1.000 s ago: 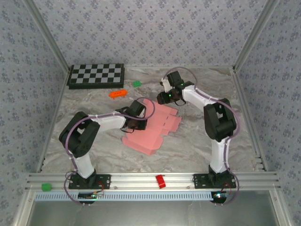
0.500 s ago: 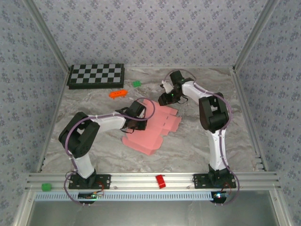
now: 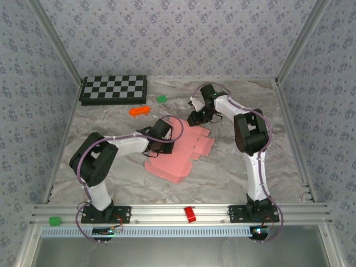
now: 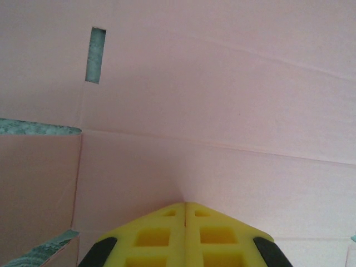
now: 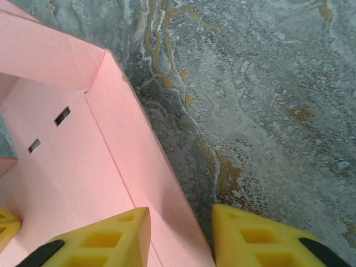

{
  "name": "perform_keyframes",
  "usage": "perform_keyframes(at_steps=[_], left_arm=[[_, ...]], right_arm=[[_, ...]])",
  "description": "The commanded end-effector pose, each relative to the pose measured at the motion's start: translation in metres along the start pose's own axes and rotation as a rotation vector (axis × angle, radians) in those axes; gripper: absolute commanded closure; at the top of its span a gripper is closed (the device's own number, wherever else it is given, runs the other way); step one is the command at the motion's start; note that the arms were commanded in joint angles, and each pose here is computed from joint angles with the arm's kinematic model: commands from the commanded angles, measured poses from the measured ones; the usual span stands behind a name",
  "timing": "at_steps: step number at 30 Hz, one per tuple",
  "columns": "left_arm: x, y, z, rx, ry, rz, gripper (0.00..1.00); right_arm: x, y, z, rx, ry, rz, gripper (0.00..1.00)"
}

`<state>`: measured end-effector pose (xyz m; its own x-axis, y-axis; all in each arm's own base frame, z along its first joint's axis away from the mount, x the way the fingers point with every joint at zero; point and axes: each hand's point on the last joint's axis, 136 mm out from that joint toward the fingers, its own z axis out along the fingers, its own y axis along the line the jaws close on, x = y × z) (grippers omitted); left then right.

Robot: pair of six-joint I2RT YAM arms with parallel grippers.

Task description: Fold the paper box

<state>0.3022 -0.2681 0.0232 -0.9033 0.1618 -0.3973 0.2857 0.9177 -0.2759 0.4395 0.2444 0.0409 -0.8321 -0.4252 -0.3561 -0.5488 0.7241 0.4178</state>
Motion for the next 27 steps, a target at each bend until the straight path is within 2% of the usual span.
perform_keyframes(at_steps=[1,5,11,17,20,23,27], left_arm=[[0.040,0.032,0.012,-0.125,0.129,-0.003,1.00],[0.039,0.031,0.013,-0.123,0.128,-0.004,1.00],[0.034,0.028,0.012,-0.113,0.120,-0.006,1.00],[0.024,0.019,0.002,-0.080,0.092,-0.009,1.00],[0.013,0.013,-0.013,-0.063,0.053,-0.014,0.90],[0.001,0.009,-0.032,-0.064,0.005,-0.014,0.75],[-0.005,0.015,-0.050,-0.080,-0.037,-0.034,0.65]], right_arm=[[0.006,0.006,0.004,-0.046,0.032,-0.007,0.69],[0.006,0.009,0.000,-0.057,0.039,-0.026,0.73],[0.004,0.012,-0.009,-0.049,0.037,-0.081,0.86],[-0.003,0.020,-0.022,-0.012,-0.008,-0.210,0.94],[-0.005,0.024,-0.030,0.006,-0.026,-0.280,0.97],[-0.008,0.028,-0.037,0.042,-0.058,-0.383,1.00],[-0.016,0.029,-0.049,0.101,-0.099,-0.457,1.00]])
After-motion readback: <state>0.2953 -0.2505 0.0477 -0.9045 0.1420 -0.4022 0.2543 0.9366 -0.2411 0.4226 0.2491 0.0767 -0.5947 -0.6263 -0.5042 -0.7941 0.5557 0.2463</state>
